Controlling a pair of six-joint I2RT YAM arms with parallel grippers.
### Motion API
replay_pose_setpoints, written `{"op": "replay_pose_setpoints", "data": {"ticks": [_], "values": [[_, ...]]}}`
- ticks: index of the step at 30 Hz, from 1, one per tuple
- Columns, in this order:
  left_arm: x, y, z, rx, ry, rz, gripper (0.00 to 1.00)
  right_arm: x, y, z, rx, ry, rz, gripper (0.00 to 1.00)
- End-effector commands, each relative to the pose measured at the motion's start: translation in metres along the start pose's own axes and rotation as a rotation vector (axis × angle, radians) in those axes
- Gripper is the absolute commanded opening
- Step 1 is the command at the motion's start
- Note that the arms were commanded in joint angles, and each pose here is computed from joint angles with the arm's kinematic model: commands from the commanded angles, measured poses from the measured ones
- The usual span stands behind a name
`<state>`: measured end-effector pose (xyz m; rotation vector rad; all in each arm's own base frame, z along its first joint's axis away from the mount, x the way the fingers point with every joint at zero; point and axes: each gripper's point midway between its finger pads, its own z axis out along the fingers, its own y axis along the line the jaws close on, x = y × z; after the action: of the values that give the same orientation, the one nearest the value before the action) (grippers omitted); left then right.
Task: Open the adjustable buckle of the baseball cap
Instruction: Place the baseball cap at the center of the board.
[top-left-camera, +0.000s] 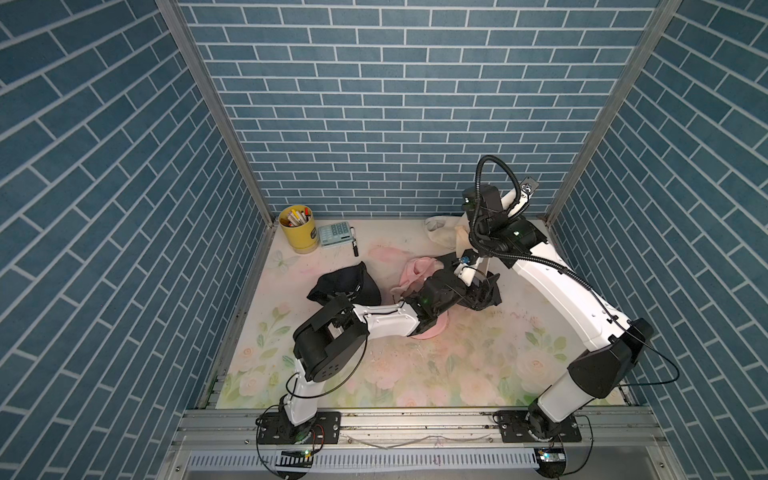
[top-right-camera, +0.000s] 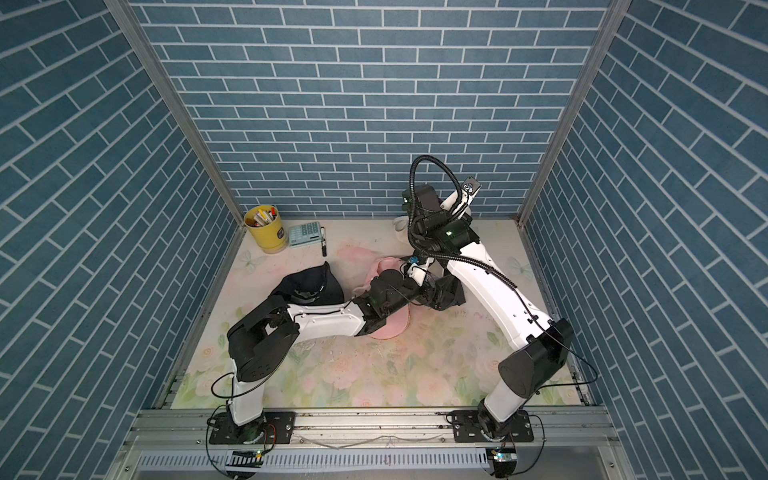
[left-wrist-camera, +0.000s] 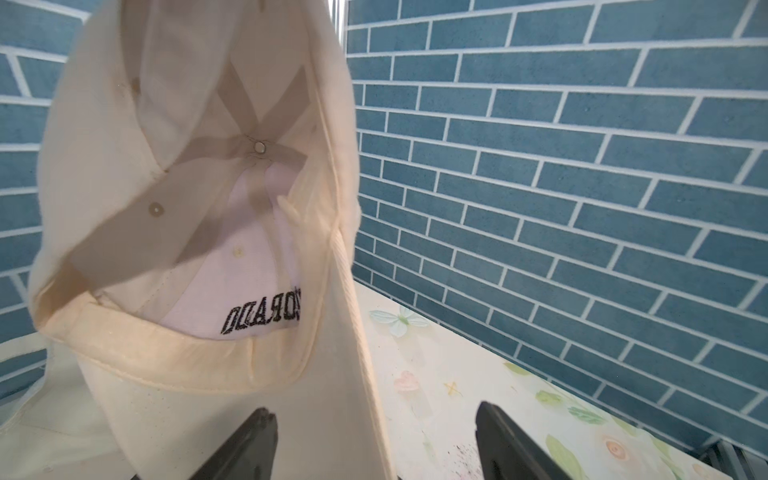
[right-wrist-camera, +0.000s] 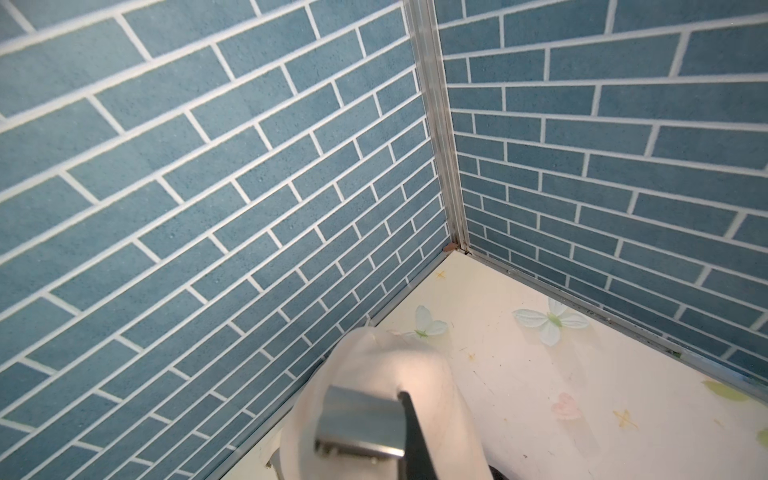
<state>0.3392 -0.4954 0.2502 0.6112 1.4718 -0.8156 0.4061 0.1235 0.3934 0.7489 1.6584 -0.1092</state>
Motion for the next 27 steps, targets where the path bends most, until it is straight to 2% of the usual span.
{"op": "replay_pose_setpoints", "data": {"ticks": [1,3,8,11,13,15,16,19,23,27], "values": [[0.000,0.018,0.014,-0.123,-0.002,-0.004,0.76,-0.002,-0.001,-0.003,0.026,-0.023,0.034,0.00],[-0.002,0.023,0.019,-0.159,0.001,0.019,0.68,0.000,-0.001,-0.003,0.027,-0.020,0.029,0.00],[0.009,0.031,0.028,-0.202,0.057,0.024,0.36,-0.001,-0.002,-0.004,0.024,-0.016,0.026,0.00],[0.013,0.030,0.026,-0.193,0.072,0.023,0.19,-0.001,-0.005,-0.005,0.028,-0.018,0.019,0.00],[0.014,0.025,0.023,-0.166,0.077,0.026,0.11,-0.002,-0.007,-0.004,0.026,-0.017,0.008,0.01],[0.014,0.019,0.019,-0.129,0.088,0.026,0.05,-0.004,-0.008,-0.003,0.011,-0.013,-0.019,0.30],[0.014,0.017,0.016,-0.117,0.093,0.022,0.03,-0.004,-0.006,-0.003,-0.013,0.001,-0.038,0.42],[0.009,0.007,0.003,-0.058,0.105,0.004,0.00,-0.008,0.000,0.000,-0.109,0.022,-0.098,0.66],[-0.001,-0.007,0.002,0.037,0.119,-0.022,0.00,-0.016,-0.006,0.007,-0.216,0.034,-0.160,0.83],[-0.010,-0.019,0.013,0.161,0.140,-0.126,0.00,-0.031,-0.033,0.018,-0.246,0.062,-0.220,0.92]]}}
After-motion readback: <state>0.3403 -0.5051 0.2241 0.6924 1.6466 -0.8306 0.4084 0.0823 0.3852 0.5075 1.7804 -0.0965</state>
